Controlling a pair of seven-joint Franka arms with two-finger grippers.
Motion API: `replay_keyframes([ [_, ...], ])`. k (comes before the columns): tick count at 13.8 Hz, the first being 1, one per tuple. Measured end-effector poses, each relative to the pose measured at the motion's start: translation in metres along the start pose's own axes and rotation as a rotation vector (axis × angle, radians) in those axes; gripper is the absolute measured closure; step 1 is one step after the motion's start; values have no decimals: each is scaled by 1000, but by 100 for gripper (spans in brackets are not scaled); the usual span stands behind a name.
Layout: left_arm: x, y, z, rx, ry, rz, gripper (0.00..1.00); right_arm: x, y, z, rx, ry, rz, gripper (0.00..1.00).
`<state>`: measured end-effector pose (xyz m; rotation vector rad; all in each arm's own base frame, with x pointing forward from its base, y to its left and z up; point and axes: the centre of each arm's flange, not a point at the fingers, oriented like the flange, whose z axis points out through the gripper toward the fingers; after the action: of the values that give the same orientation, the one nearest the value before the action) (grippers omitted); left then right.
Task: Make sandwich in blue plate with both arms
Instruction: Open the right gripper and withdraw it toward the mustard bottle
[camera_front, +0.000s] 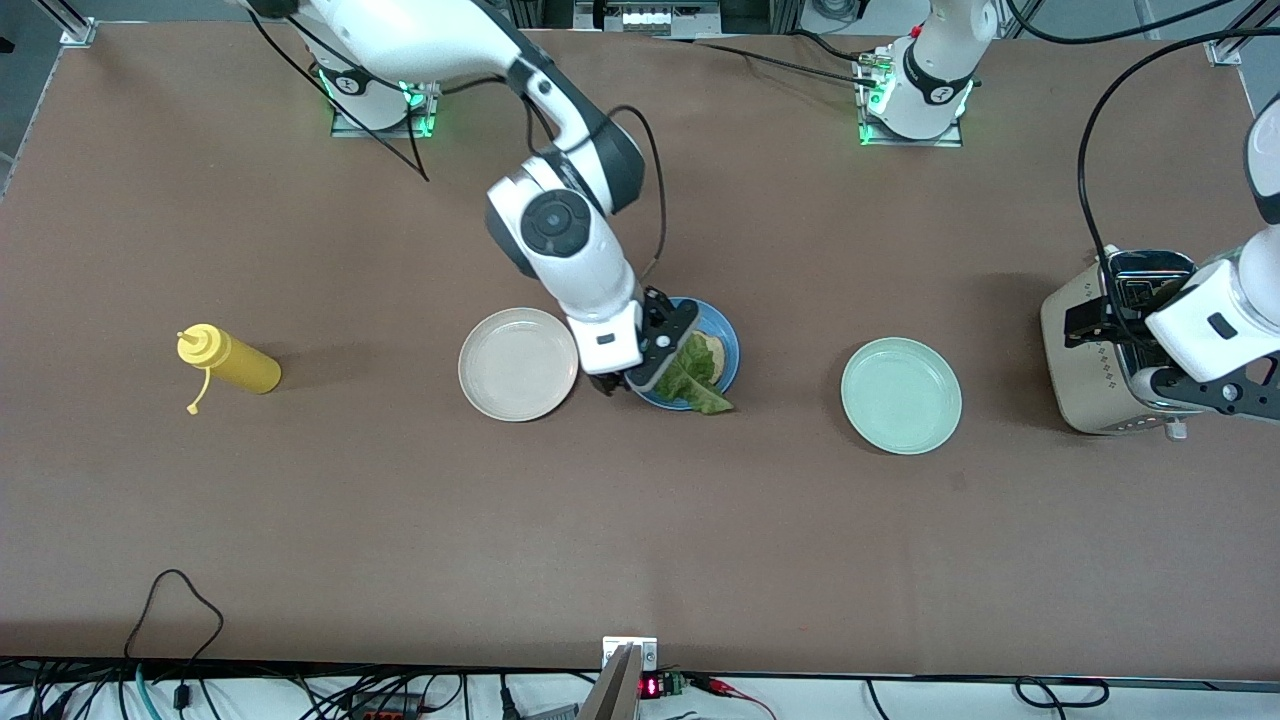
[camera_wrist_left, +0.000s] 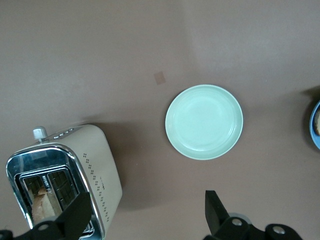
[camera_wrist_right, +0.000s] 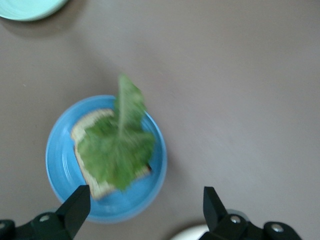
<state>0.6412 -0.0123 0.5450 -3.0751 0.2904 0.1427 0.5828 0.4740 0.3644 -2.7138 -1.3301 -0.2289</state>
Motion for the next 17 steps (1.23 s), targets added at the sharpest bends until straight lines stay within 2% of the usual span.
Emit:
replay_keyframes([
  [2, -15, 3, 4, 2, 17, -20, 0, -15, 39, -40, -55, -41, 56, 0],
  [5, -38, 1, 10, 13, 12, -59, 0, -52, 127, -85, -124, -58, 102, 0],
  [8, -45, 1, 10, 18, 9, -84, 0, -100, 198, -127, -118, -92, 39, 0],
  [9, -45, 2, 10, 18, 10, -85, 0, -118, 217, -145, -107, -87, 25, 0],
  [12, -45, 2, 11, 18, 10, -86, 0, -187, 259, -189, -10, -18, -25, 0],
  [17, -45, 1, 11, 18, 10, -87, 0, -345, 318, -218, 165, 186, -87, 0],
])
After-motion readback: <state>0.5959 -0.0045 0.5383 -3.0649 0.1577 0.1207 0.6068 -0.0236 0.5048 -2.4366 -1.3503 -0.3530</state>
